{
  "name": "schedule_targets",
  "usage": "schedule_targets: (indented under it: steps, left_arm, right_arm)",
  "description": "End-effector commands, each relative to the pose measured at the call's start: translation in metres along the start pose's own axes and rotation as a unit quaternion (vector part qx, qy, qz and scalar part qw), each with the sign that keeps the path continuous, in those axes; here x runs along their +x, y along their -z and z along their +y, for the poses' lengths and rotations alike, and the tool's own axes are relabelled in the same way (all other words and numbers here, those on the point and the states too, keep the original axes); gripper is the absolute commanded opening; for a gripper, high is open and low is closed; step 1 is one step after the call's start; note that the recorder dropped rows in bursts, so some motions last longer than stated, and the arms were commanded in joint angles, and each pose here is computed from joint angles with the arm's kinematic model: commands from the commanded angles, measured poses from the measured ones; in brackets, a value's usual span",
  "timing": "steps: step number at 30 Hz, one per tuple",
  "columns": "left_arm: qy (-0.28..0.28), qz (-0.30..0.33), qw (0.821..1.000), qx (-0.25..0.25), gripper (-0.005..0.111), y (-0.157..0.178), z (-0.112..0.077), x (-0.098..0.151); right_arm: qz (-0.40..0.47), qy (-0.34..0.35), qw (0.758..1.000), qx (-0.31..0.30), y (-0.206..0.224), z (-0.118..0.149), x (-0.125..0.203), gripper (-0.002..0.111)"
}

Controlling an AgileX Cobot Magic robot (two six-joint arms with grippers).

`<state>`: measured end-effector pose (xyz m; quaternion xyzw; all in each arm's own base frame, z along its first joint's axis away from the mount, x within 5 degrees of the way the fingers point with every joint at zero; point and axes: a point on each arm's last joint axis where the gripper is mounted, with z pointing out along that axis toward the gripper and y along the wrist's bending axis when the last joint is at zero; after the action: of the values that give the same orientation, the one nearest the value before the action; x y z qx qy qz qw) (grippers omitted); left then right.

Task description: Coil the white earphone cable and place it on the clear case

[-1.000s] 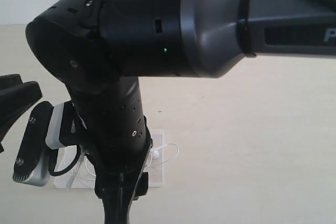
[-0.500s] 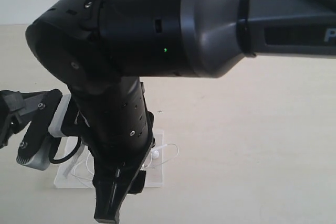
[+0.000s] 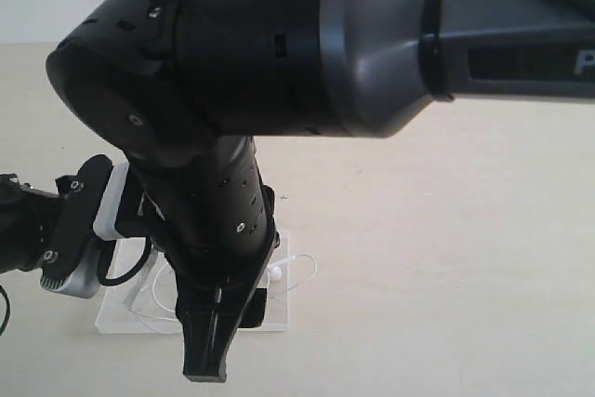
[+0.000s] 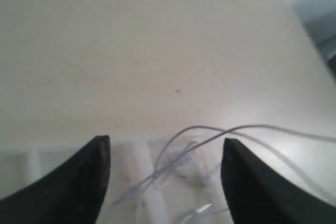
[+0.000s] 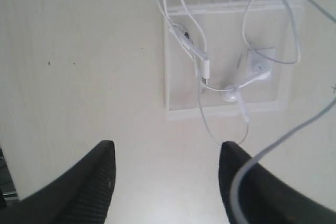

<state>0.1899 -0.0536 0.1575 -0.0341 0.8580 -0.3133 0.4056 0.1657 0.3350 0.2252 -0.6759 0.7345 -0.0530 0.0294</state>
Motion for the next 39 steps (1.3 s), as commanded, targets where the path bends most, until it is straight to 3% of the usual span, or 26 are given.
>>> schedule_targets:
  steps: [1,6,13,16,19,22,25,27,31,39]
  left_arm:
    - [-0.199,0.011,0.98,-0.018,0.061,-0.003,0.003,-0.006]
    - [-0.294,-0.027,0.955,0.028,0.061,-0.004,-0.008,-0.013]
    - [-0.369,-0.078,0.923,0.075,0.061,-0.003,-0.02,-0.02]
    - [-0.41,-0.073,0.905,0.083,0.061,-0.003,-0.022,-0.018]
    - [-0.476,-0.035,0.874,0.089,0.061,-0.003,-0.02,-0.01]
    - [-0.477,-0.026,0.875,0.08,0.062,-0.004,-0.018,-0.009]
    - [-0.472,-0.033,0.878,0.076,0.071,-0.004,-0.018,-0.01]
    - [-0.489,-0.03,0.869,0.071,0.076,-0.004,-0.016,-0.01]
    - [-0.504,-0.036,0.86,0.075,0.076,-0.004,-0.018,-0.01]
    - [-0.506,-0.026,0.857,0.089,0.076,-0.011,-0.019,-0.009]
  right_arm:
    - [0.008,0.02,0.999,0.031,0.0,-0.007,0.001,0.055]
    - [0.013,0.026,0.998,0.047,0.001,-0.009,0.002,0.055]
    - [0.012,0.029,0.998,0.048,0.001,-0.01,0.002,0.055]
    - [0.012,0.03,0.998,0.048,0.001,-0.01,0.002,0.055]
    - [0.011,0.03,0.998,0.049,0.001,-0.01,0.002,0.055]
    - [0.006,0.03,0.998,0.05,0.001,-0.01,0.001,0.055]
    - [0.006,0.03,0.998,0.05,0.001,-0.01,0.001,0.055]
    - [0.006,0.03,0.998,0.05,0.001,-0.01,0.001,0.055]
    - [0.006,0.029,0.998,0.05,0.001,-0.01,0.001,0.055]
    - [0.004,0.029,0.998,0.051,0.001,-0.01,0.0,0.055]
